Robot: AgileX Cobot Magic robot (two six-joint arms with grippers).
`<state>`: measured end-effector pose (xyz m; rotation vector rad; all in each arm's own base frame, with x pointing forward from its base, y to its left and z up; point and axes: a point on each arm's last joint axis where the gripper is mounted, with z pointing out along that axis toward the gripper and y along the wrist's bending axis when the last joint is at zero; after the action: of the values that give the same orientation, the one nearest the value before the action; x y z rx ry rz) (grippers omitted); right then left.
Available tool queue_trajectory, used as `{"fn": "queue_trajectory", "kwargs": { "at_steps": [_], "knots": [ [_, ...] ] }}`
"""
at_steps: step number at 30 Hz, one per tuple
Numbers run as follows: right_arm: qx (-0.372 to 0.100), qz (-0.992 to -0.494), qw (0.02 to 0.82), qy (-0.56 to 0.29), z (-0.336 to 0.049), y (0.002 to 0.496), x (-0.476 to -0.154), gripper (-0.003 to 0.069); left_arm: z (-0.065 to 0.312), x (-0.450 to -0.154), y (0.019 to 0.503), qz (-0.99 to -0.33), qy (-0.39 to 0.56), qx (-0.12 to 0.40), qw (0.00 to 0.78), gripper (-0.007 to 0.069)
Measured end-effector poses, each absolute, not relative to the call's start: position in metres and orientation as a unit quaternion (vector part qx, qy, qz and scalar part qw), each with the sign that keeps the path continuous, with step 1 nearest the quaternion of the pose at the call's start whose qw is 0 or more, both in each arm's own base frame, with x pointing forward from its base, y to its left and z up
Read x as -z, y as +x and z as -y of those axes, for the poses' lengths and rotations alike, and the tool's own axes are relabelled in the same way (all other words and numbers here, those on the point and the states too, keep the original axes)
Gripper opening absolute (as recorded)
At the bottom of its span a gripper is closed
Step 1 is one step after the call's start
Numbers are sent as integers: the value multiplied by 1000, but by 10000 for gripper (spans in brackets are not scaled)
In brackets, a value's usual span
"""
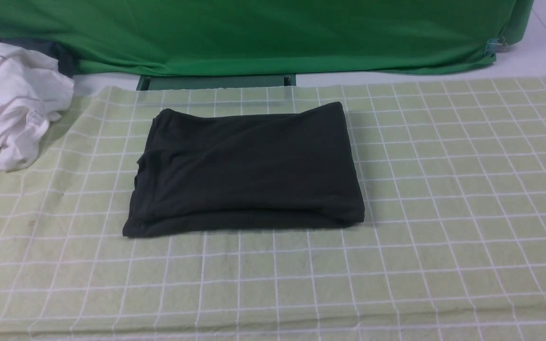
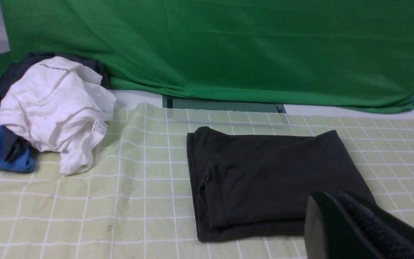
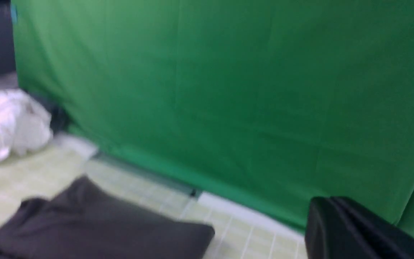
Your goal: Fold a long-sleeved shirt over a green coffee tablecloth.
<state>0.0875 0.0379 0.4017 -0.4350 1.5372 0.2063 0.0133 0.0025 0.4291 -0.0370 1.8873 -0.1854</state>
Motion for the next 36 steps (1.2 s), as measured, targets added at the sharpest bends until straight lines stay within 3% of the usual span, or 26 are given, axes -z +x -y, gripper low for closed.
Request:
{"fn": "queue_trajectory", "kwargs": {
  "at_steps": [2,11,20,36],
  "knots": [
    [-99,-649,732,-182,-29,67,-389,2,-5,-410,1,-806,-12,77,587,12],
    [-109,-574,795,-161,-12,29,-369,2,-3,-365,-5,-774,-4,94,627,12],
    [-109,-566,802,-159,-12,27,-369,15,2,-357,7,-757,-2,116,643,12],
    [-113,-567,801,-156,-12,27,-369,63,1,-358,7,-751,-2,114,650,14]
  ]
}}
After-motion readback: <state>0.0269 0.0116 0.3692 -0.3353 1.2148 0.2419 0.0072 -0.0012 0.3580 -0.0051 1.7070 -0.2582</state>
